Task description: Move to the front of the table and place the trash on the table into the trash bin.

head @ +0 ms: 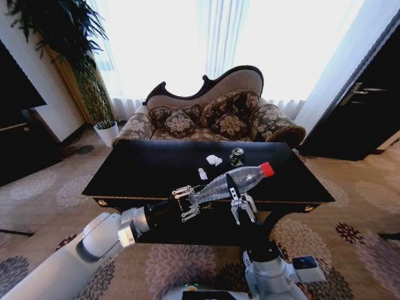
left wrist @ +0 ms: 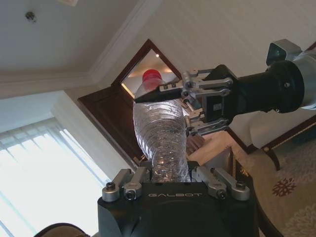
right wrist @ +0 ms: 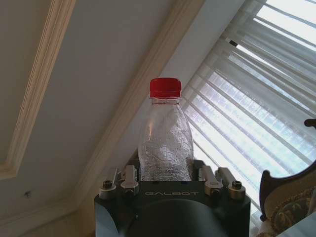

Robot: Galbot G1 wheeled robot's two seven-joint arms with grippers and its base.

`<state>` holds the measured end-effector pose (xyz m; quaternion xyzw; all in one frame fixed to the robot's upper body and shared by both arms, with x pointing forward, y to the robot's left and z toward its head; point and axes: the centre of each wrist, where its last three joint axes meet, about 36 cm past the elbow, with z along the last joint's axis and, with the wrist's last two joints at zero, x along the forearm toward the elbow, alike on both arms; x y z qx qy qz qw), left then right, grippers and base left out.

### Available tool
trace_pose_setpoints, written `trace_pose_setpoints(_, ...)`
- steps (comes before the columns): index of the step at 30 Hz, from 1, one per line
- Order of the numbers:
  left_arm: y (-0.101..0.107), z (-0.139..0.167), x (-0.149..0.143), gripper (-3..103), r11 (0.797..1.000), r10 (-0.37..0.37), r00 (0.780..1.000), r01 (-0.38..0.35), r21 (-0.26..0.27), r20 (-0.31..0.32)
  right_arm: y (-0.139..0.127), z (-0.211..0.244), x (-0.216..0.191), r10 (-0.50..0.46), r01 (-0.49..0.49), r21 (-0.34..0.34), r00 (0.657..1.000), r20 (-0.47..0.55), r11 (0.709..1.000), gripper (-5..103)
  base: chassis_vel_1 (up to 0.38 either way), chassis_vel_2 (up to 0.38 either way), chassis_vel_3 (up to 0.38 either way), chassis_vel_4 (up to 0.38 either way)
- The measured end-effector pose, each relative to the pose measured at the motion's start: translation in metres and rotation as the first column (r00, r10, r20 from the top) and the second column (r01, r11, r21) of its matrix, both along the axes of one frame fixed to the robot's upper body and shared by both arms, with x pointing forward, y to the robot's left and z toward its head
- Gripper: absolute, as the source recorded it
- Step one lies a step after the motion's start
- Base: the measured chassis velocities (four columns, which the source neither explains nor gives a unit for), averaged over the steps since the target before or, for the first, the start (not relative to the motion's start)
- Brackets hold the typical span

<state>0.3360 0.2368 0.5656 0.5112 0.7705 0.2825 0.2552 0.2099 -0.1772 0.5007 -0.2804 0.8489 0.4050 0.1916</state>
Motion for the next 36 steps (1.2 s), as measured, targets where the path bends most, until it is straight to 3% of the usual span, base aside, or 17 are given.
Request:
trace_pose_setpoints(2,0.001,0.001,0.000,31,1.000,0.001,1.000,-0.001,0.001,0.001,0.000,0.000,0.000,0.000,0.000,-0.002,1.000,0.002,1.000,48,0.000,0.000,0.000,0.000)
trace_pose_setpoints(3,0.003,0.001,-0.001,31,1.000,0.002,1.000,-0.002,0.002,0.003,-0.001,0.000,0.000,-0.001,0.001,-0.005,1.000,0.006,1.000,42,0.000,0.000,0.000,0.000)
trace_pose_setpoints(9,0.007,0.002,-0.005,31,1.000,0.016,1.000,-0.016,-0.013,-0.005,-0.004,0.000,0.000,-0.003,0.003,-0.016,1.000,0.019,1.000,31,0.000,0.000,0.000,0.000)
trace_pose_setpoints(13,0.009,0.004,-0.006,34,0.999,0.031,0.999,-0.031,-0.024,-0.017,-0.006,-0.001,0.000,-0.005,0.006,-0.015,1.000,0.025,1.000,31,0.000,0.000,0.000,0.000)
trace_pose_setpoints(17,0.016,0.006,-0.004,56,0.997,0.063,0.998,-0.064,-0.038,-0.027,-0.011,-0.001,0.000,-0.018,0.019,-0.010,0.999,0.039,1.000,28,0.000,0.000,0.000,0.000)
trace_pose_setpoints(19,0.017,0.005,-0.003,56,0.997,0.068,0.997,-0.069,-0.041,-0.029,-0.012,-0.001,0.000,-0.019,0.019,-0.010,0.999,0.041,1.000,25,0.000,0.000,0.000,0.000)
trace_pose_setpoints(22,0.022,0.007,-0.002,72,0.992,0.093,0.995,-0.096,-0.083,-0.042,-0.017,-0.001,0.001,-0.017,0.018,-0.012,0.998,0.053,1.000,22,0.000,0.000,0.000,0.000)
trace_pose_setpoints(25,0.024,0.008,-0.001,77,0.986,0.110,0.993,-0.115,-0.117,-0.051,-0.019,-0.001,0.002,-0.013,0.014,-0.011,0.998,0.066,1.000,21,0.000,0.000,0.000,0.000)
trace_pose_setpoints(29,0.025,0.001,-0.004,97,0.942,0.171,0.979,-0.196,-0.273,-0.112,-0.024,0.000,0.003,0.008,-0.006,-0.011,0.989,0.144,1.000,21,0.000,0.000,0.000,0.000)
trace_pose_setpoints(30,0.025,0.001,-0.004,97,0.942,0.171,0.979,-0.196,-0.273,-0.112,-0.024,0.000,0.003,0.008,-0.006,-0.011,0.989,0.144,1.000,21,0.000,0.000,0.000,0.000)
trace_pose_setpoints(34,0.020,-0.007,-0.015,100,0.881,0.177,0.965,-0.242,-0.406,-0.192,-0.029,-0.008,0.006,0.022,-0.021,-0.002,0.982,0.186,1.000,21,0.000,0.000,0.000,0.000)
trace_pose_setpoints(36,0.021,-0.008,-0.016,100,0.873,0.179,0.964,-0.249,-0.421,-0.199,-0.030,-0.008,0.006,0.022,-0.023,0.000,0.981,0.191,1.000,21,0.000,0.000,0.000,0.000)
